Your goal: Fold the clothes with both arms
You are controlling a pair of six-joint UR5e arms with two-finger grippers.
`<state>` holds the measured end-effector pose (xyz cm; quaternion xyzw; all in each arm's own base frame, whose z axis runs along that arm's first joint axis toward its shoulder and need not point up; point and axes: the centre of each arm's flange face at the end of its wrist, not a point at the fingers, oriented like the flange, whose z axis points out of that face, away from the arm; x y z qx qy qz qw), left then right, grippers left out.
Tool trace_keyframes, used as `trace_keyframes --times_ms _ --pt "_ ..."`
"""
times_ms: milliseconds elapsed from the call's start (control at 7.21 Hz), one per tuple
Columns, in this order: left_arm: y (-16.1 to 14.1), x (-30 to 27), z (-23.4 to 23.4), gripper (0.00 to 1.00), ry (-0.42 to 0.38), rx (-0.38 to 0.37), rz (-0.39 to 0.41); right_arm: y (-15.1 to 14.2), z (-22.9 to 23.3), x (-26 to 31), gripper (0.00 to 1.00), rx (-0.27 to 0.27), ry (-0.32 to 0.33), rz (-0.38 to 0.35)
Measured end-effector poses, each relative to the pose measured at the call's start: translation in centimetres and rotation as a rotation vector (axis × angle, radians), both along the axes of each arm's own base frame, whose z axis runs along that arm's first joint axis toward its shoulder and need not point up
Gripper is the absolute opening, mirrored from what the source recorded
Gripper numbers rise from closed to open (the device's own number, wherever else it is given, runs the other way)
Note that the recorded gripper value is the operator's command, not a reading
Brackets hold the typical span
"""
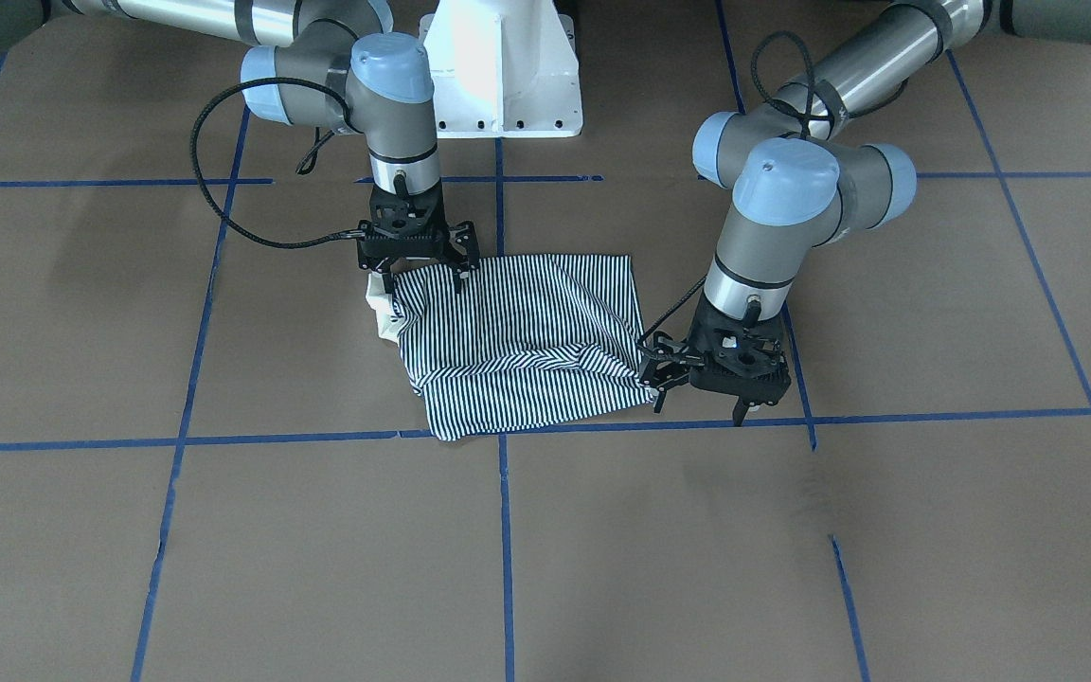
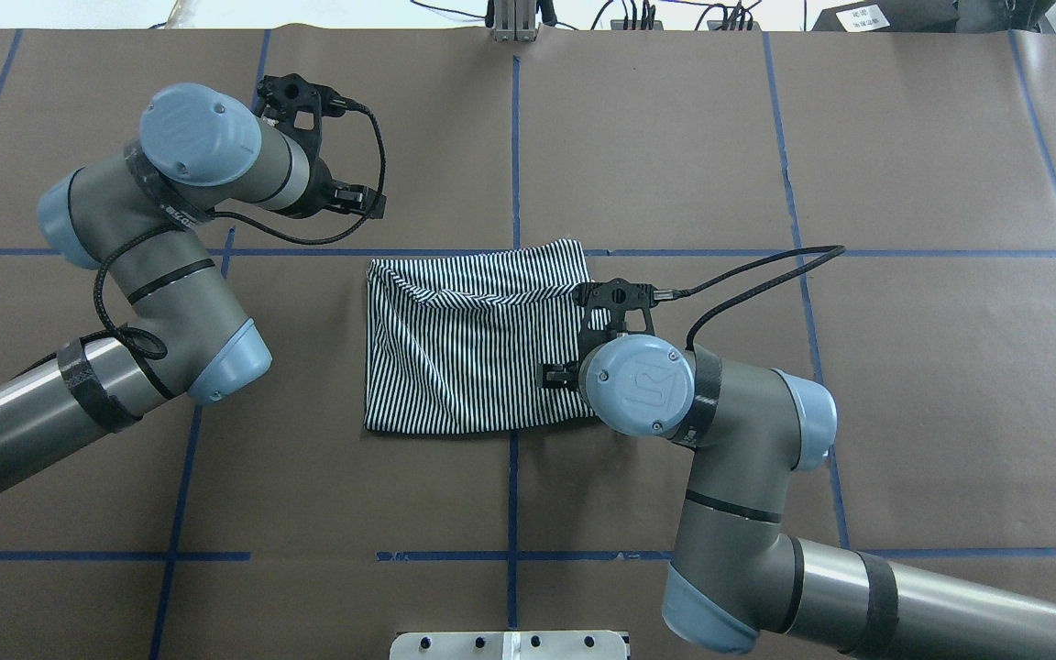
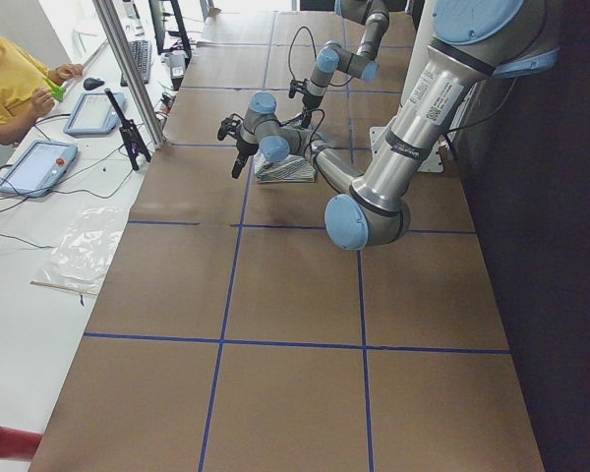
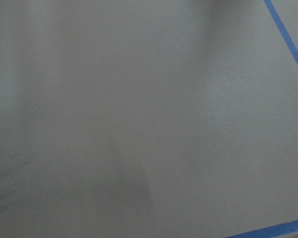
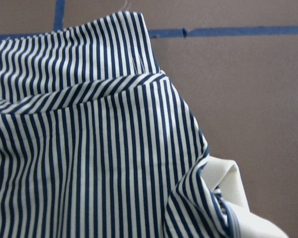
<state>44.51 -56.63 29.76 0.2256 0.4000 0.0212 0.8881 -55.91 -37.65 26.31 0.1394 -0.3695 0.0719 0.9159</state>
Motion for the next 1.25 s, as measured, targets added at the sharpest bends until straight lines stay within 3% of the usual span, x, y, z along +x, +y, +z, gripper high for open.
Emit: trace_keyframes --times_ms 416,555,833,971,1110,1249 --pt "4.1 -4.7 0.6 1.00 0.013 0.030 0.058 -5.9 -2.2 10.1 1.00 0.002 0.045 -0.081" --pt "5.3 -8.4 1.7 1.00 -0.023 0.076 0.095 -8.8 -0.7 15.0 1.00 0.016 0.073 -0.123" --pt "5.2 -17.9 6.0 1.00 -0.117 0.153 0.172 -13.5 6.9 26.9 1.00 0.046 0.151 -0.257" --pt "4.5 -23.4 8.8 1.00 -0.176 0.197 0.209 -14.5 12.1 34.1 1.00 0.059 0.189 -0.332" --pt "4.2 -29.0 12.0 1.00 -0.227 0.225 0.242 -14.1 17.4 41.2 1.00 0.057 0.209 -0.392" --pt "5.1 -33.8 16.0 1.00 -0.243 0.198 0.268 -12.3 23.1 47.6 1.00 0.025 0.231 -0.421"
